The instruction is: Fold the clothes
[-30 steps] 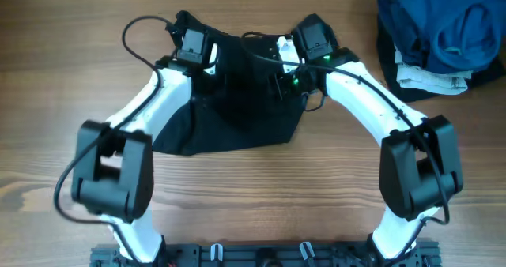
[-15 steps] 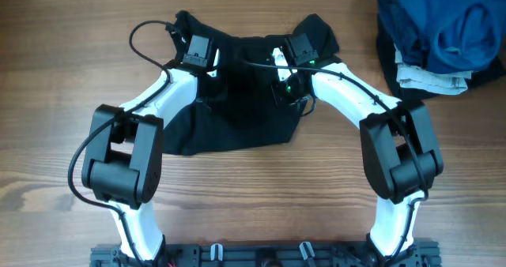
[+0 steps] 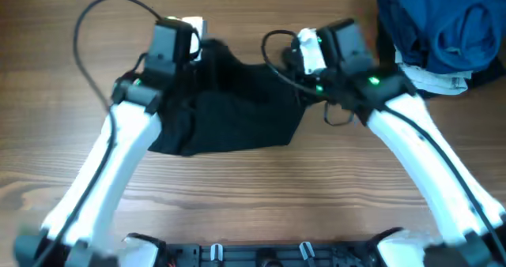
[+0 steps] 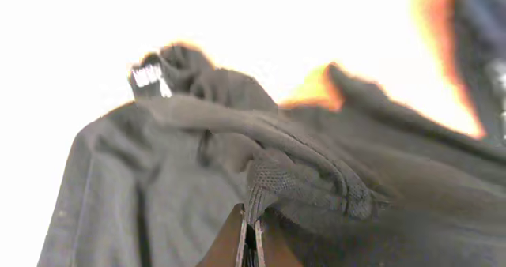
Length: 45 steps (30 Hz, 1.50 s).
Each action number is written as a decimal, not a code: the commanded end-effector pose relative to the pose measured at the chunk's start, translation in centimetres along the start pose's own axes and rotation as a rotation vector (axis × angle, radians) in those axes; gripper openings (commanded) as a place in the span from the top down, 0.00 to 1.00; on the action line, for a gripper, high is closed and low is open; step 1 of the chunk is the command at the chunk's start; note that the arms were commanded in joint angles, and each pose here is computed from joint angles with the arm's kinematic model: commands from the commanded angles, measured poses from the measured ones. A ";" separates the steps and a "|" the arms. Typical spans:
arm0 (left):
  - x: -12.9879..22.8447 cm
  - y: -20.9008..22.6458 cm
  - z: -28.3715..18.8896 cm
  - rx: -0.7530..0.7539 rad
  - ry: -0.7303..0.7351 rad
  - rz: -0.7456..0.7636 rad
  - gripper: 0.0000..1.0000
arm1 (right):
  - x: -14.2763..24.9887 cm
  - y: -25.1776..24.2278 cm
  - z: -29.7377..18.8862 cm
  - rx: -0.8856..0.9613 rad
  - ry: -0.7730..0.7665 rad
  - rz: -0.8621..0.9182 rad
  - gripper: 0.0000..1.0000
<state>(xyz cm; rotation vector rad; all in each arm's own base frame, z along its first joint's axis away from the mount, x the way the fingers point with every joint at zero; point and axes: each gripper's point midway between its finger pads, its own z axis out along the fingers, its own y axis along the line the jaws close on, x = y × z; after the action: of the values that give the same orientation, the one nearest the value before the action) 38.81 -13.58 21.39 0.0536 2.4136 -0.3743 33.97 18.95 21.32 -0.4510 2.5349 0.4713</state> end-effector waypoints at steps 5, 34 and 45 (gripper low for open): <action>-8.0 -1.6 -18.9 0.058 -0.597 0.015 0.96 | -5.4 -0.2 -15.4 0.137 -0.379 -0.025 0.96; -14.8 -4.8 -35.1 0.162 -1.042 0.048 0.96 | -9.1 10.2 -6.5 -0.574 -0.187 -0.663 0.22; -14.4 -4.6 -33.9 0.148 -0.997 0.047 0.96 | -3.4 18.9 -4.7 -0.887 -0.150 -0.971 0.12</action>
<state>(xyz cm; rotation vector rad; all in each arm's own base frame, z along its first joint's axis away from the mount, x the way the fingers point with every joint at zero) 28.59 -8.07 54.83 -0.0108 1.4416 -0.4418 28.18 33.09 31.74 -1.6955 1.6142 1.0573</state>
